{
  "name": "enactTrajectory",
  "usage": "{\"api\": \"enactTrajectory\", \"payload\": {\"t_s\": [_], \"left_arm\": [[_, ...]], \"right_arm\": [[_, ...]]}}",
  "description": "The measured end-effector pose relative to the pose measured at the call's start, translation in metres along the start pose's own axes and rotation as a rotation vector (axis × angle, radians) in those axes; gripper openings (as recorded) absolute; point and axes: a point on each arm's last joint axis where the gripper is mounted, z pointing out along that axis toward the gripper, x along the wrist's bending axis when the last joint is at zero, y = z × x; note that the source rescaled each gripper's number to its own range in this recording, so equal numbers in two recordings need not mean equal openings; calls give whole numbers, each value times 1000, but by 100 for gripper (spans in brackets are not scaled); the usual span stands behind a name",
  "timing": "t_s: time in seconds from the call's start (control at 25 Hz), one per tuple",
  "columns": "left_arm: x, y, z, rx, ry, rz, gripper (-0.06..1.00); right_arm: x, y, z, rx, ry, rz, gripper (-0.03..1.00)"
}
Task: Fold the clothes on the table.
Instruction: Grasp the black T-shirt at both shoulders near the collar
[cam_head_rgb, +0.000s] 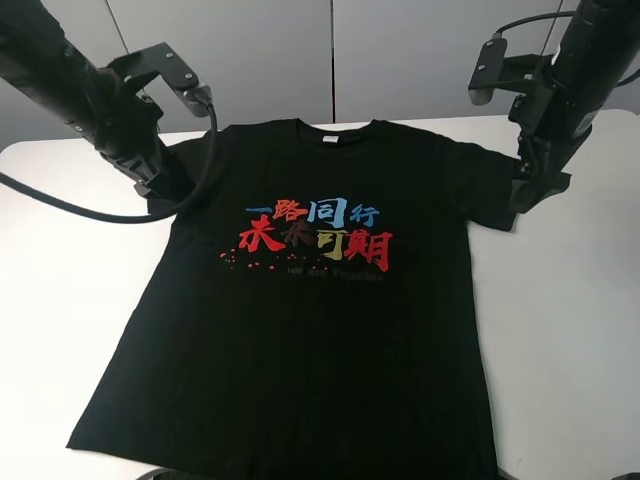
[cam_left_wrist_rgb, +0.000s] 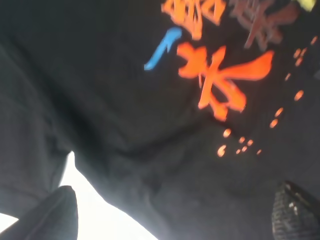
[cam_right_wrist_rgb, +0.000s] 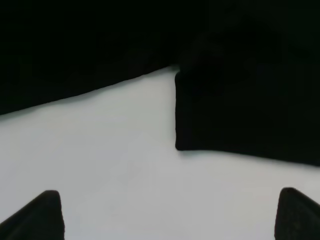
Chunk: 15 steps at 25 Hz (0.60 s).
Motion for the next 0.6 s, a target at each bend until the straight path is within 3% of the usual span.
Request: {"api": "enactTrajectory", "payload": {"t_s": [0.36, 0.6], "left_arm": [[6, -20, 50, 172, -27, 95, 100], [11, -8, 55, 175, 1, 160, 100]], "right_arm": [[2, 10, 37, -14, 113, -52, 91], [5, 15, 58, 9, 155, -80, 91]]}}
